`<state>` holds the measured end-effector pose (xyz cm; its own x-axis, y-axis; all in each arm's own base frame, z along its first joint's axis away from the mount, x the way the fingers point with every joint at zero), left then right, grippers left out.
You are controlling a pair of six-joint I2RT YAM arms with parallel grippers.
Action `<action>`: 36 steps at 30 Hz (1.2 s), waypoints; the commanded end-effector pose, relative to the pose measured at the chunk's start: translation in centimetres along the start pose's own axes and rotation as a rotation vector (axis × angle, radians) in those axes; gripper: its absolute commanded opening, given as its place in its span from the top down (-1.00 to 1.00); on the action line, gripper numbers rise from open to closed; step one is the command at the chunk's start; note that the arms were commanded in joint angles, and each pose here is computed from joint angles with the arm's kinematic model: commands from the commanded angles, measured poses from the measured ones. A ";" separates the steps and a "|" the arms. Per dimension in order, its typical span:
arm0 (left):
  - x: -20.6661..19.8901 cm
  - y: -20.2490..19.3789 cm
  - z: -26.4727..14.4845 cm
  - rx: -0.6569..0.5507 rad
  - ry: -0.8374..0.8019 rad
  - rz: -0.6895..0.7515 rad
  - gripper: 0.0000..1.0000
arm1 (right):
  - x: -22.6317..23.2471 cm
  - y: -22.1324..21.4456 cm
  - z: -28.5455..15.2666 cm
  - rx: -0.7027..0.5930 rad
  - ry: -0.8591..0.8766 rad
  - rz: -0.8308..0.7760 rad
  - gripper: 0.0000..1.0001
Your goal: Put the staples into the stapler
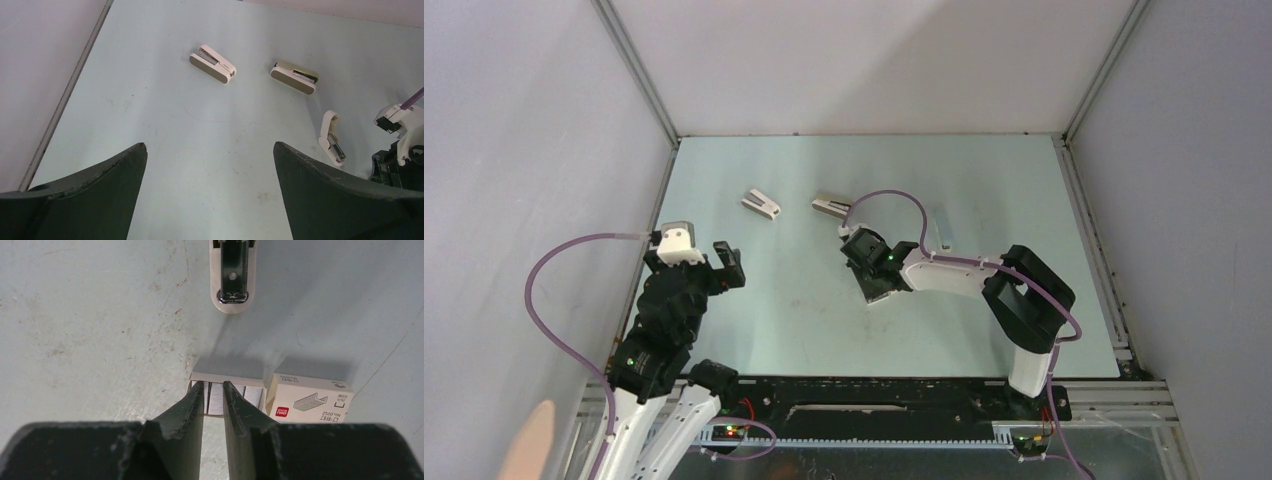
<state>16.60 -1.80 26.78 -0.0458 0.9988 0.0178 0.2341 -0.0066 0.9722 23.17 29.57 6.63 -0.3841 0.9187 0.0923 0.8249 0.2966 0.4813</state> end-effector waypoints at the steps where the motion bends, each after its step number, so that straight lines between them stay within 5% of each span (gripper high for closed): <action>1: -0.1 0.3 0.3 -0.013 -0.002 -0.001 -0.99 | -1.6 -0.4 -0.3 0.002 -0.062 0.009 0.55; 36: -0.2 0.2 0.5 -0.007 -0.007 0.001 -0.97 | -1.6 -2.7 -1.0 0.134 0.035 0.024 0.47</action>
<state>16.71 -1.86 26.68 -0.0435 0.9989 0.0192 0.2408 -0.0081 0.9705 22.82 27.91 6.54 -0.3580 0.9210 0.1538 0.8661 0.2660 0.4232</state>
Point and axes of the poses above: each gripper's point midway between its finger pads, its own z axis out along the fingers, its own x axis along the line the jaws close on, y = z × x, the point moved 5 cm from there along -z, back along the fingers, and after that the axes turned 7 degrees about z, right-handed, at the moved point
